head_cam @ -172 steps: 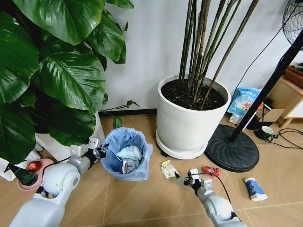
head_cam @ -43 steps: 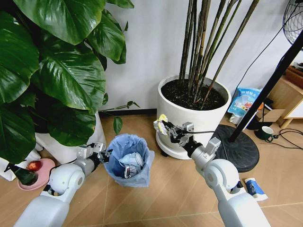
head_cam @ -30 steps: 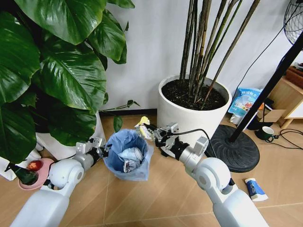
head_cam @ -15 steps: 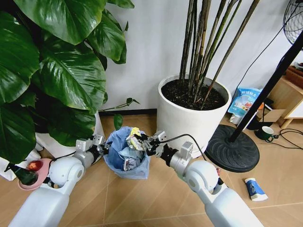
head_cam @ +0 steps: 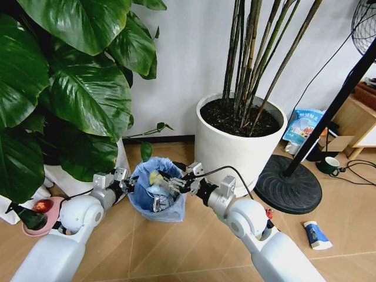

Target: Pick up the trash bin and place the garbage on the floor into it.

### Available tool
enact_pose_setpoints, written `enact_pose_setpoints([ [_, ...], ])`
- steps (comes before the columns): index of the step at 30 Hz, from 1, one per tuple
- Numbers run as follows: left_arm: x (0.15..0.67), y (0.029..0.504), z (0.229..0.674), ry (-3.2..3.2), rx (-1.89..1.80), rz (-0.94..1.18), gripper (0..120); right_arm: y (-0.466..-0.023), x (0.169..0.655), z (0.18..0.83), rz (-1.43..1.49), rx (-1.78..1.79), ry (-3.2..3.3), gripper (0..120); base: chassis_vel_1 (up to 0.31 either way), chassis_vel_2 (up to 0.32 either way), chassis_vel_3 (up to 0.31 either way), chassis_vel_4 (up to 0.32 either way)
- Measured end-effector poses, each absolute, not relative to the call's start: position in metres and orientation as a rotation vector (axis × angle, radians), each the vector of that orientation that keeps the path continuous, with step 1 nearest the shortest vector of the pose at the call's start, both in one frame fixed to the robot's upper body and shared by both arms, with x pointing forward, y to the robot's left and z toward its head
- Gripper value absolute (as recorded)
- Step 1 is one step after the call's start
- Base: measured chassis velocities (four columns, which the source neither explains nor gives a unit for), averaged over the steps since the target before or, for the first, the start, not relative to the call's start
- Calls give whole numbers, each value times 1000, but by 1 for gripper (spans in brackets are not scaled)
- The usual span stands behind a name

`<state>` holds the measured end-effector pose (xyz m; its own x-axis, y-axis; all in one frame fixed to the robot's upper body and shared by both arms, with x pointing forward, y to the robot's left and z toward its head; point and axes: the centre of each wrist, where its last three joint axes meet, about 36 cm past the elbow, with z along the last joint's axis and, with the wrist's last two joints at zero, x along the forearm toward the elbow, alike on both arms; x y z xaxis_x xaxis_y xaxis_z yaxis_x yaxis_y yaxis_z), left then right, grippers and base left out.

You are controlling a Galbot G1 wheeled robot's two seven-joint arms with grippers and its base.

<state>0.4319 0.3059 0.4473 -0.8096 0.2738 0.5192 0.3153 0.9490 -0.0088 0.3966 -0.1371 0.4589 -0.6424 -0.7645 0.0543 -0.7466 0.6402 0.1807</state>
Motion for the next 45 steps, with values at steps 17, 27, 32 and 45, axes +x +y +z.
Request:
enact_pose_setpoints([
  [17, 431, 304, 444, -2566, -412, -90, 0, -160, 394, 478, -243, 1155, -2837, 100, 0, 0, 0, 0],
  [27, 426, 301, 443, -2569, -414, -74, 0, -187, 366, 467, -259, 966, -2874, 100, 0, 0, 0, 0],
  [32, 425, 301, 443, -2571, -411, -73, 0, -202, 355, 455, -248, 856, -2885, 100, 0, 0, 0, 0],
  [45, 421, 298, 444, -2577, -411, -72, 0, -235, 316, 419, -144, 675, -2879, 100, 0, 0, 0, 0],
])
